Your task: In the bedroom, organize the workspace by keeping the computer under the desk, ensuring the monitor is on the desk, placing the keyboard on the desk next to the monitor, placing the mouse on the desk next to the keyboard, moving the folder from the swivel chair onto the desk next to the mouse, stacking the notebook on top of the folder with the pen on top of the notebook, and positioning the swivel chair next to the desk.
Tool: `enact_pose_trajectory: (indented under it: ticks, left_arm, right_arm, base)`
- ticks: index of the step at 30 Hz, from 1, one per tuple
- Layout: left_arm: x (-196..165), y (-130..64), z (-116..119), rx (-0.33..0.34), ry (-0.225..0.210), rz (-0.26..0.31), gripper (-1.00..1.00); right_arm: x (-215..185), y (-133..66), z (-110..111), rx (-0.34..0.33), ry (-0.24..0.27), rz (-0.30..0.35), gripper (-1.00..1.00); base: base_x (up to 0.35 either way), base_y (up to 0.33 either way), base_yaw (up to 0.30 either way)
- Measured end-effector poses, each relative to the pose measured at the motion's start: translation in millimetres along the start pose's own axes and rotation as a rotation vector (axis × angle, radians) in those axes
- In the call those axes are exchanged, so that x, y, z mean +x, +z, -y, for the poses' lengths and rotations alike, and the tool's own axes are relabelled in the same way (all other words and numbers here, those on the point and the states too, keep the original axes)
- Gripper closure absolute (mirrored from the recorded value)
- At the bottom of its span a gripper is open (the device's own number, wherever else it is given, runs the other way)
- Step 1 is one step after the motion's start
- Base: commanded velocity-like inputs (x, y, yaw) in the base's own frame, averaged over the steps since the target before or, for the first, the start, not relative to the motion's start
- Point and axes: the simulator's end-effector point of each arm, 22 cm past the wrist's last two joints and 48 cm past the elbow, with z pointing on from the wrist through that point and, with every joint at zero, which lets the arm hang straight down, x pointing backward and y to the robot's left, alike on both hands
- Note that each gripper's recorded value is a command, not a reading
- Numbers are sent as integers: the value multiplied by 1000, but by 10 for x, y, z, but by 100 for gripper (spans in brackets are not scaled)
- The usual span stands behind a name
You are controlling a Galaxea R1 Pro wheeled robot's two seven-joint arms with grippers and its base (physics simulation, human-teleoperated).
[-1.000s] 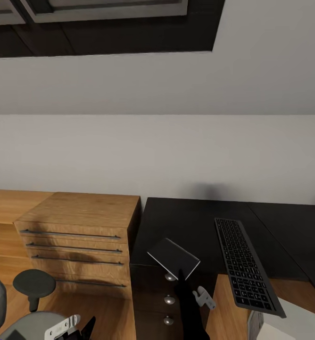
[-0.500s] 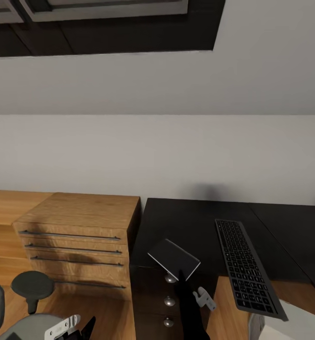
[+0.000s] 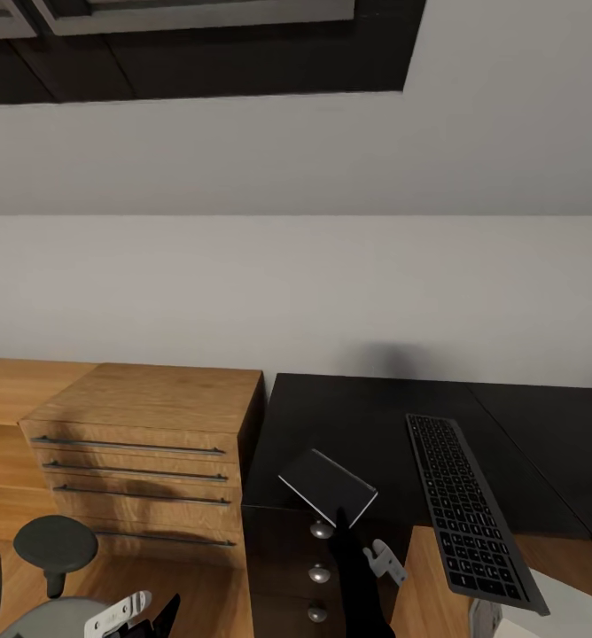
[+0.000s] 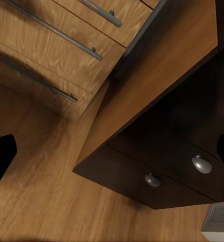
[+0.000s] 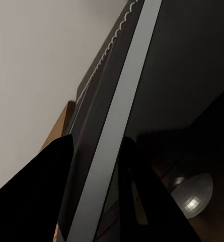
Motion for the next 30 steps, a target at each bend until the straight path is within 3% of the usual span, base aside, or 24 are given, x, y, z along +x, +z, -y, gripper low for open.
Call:
enact_pose_trajectory:
  ticks: [3, 4, 30]
  left_arm:
    - [-1, 0, -1, 0, 0, 0, -100]
    - [-1, 0, -1, 0, 0, 1, -100]
    - [-4, 2, -8, -2, 0, 1, -100]
  right_arm:
    - [1, 0, 1, 0, 0, 0, 100]
    - [1, 0, 1, 0, 0, -1, -100]
    - [7, 2, 3, 0, -2, -2, -100]
  base:
    - [0, 0, 0]
    - [0, 0, 0]
    - [-29, 0, 0]
